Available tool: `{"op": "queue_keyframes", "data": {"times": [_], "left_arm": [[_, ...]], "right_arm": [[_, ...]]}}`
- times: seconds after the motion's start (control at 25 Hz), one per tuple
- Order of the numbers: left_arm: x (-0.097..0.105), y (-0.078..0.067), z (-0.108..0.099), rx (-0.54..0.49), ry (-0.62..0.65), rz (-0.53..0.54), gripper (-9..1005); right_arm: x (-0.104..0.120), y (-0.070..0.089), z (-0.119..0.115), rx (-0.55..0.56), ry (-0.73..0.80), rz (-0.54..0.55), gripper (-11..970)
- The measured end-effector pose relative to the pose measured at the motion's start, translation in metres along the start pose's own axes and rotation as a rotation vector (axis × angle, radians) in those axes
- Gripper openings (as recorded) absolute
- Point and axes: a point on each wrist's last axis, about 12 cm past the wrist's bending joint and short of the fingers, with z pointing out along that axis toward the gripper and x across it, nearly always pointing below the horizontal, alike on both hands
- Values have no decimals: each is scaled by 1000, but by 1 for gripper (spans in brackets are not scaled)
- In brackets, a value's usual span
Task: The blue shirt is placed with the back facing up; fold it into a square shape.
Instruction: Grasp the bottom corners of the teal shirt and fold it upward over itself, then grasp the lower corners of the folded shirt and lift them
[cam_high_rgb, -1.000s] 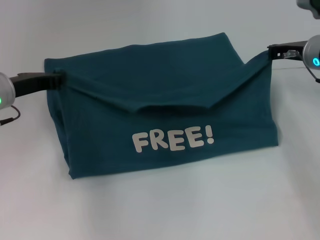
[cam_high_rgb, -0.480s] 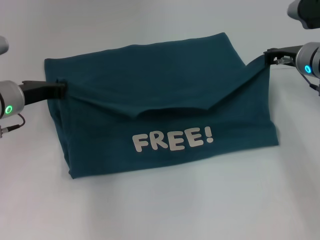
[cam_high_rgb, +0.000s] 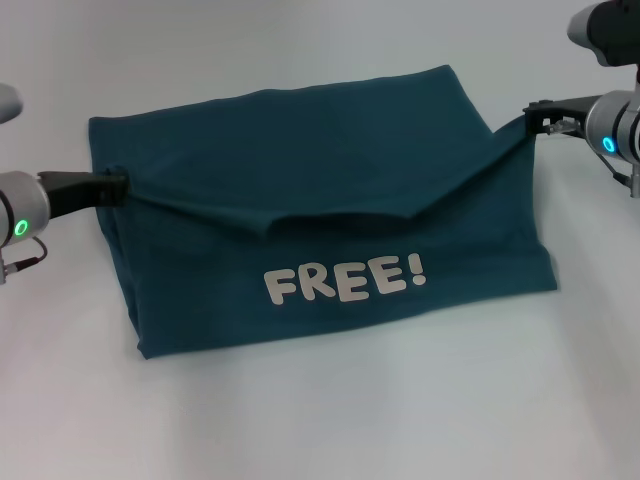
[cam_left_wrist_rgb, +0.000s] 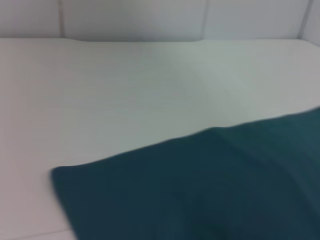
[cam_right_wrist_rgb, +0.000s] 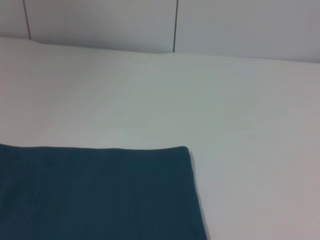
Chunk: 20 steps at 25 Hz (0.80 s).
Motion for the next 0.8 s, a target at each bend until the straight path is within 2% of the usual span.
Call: {"op": "queue_keyframes", "data": {"times": [0.16, 0.28, 0.56, 0.68, 0.8], "left_arm": [[0, 3, 0, -21, -5, -14, 83], [-2, 1, 2, -14, -2, -14, 195], [-2, -1, 3, 0, 13, -15, 493], [2, 4, -1, 19, 54, -53, 610], [2, 15, -15, 57, 117, -132, 716]], "right_arm": [[-3, 2, 1, 5, -14, -6, 71], [-5, 3, 1, 4, -17, -10, 113], [-2, 2, 1, 3, -9, -8, 385], [3, 1, 0, -5, 14, -5, 515], [4, -2, -2, -32, 52, -7, 654]]}}
